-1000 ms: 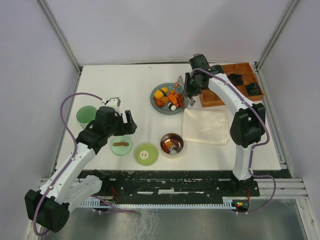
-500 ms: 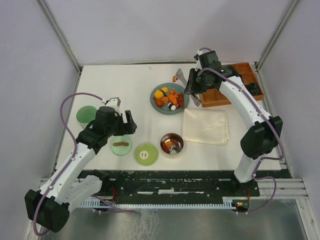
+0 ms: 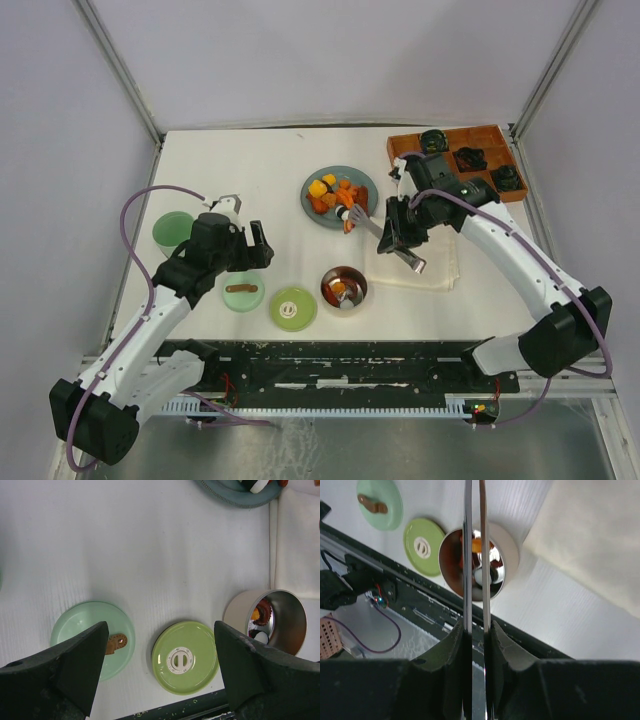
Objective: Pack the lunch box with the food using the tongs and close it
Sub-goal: Place the fake food in the packing box, then pick up the fake food from the plate.
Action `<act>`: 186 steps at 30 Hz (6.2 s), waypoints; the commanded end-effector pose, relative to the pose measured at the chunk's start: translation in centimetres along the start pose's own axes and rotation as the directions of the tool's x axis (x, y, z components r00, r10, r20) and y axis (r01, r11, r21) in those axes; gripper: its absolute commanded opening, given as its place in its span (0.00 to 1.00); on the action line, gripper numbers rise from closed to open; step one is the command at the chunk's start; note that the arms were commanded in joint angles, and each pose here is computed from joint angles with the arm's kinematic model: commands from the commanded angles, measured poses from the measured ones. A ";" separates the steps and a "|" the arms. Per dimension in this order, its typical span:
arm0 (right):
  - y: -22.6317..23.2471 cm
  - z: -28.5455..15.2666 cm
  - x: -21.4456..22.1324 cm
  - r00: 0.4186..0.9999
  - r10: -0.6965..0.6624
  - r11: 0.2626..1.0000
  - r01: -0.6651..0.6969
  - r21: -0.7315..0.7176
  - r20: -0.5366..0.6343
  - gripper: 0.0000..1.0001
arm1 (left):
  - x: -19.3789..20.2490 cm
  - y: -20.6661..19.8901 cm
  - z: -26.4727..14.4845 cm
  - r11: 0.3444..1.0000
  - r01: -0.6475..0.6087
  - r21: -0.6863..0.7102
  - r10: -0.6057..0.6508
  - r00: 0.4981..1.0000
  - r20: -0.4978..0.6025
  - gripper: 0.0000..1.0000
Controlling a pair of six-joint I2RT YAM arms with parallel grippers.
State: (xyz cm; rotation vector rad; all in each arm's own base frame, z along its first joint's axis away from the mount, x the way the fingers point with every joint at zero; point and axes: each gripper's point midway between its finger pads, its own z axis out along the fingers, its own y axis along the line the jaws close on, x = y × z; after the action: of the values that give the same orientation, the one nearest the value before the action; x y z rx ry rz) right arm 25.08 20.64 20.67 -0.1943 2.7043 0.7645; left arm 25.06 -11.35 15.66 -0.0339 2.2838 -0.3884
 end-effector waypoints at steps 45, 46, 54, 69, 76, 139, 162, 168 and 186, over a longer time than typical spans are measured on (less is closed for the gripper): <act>1.4 -1.6 7.7 0.942 -0.323 0.943 0.329 0.054 -0.090 0.50 | -1.4 -0.6 -0.1 1.000 0.015 0.027 -0.017 0.999 0.051 0.92; 1.4 -1.9 7.1 0.943 -0.326 0.941 0.330 0.074 -0.064 0.50 | -1.4 -0.6 -0.1 1.000 0.016 0.025 -0.018 0.998 0.054 0.92; -3.0 -2.9 1.2 0.976 -0.180 0.941 0.135 0.311 0.120 0.48 | -1.5 -0.7 -0.2 1.000 0.015 0.028 -0.017 0.998 0.055 0.92; -2.7 3.5 -4.9 0.994 -0.095 0.964 0.076 0.253 0.062 0.42 | -1.4 -0.5 -0.1 1.000 0.016 0.021 -0.017 0.998 0.053 0.92; -2.4 6.6 -6.2 0.998 -0.053 0.972 0.043 0.229 0.037 0.41 | -1.3 -0.5 0.0 1.000 0.016 0.020 -0.016 0.999 0.049 0.92; -6.5 7.7 -8.4 0.980 -0.162 0.882 0.197 0.428 -0.118 0.46 | -1.2 -0.5 0.1 1.000 0.016 0.016 -0.017 0.999 0.044 0.92; -8.1 8.0 -7.4 0.960 -0.177 0.847 0.261 0.462 -0.219 0.46 | -1.2 -0.5 0.1 1.000 0.016 0.019 -0.017 0.999 0.044 0.92; -7.2 7.2 -8.0 0.969 -0.184 0.859 0.239 0.452 -0.163 0.34 | -1.3 -0.5 0.0 1.000 0.016 0.019 -0.017 0.999 0.048 0.92; -1.3 0.1 -6.0 0.984 -0.140 0.965 0.111 0.237 0.109 0.26 | -1.3 -0.6 0.0 1.000 0.016 0.023 -0.017 0.999 0.049 0.92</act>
State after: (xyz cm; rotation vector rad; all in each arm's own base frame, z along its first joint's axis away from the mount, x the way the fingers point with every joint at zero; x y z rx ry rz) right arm 32.57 18.49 19.77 -0.2942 2.6637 0.2230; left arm 25.08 -11.40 15.42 -0.0324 2.2937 -0.3878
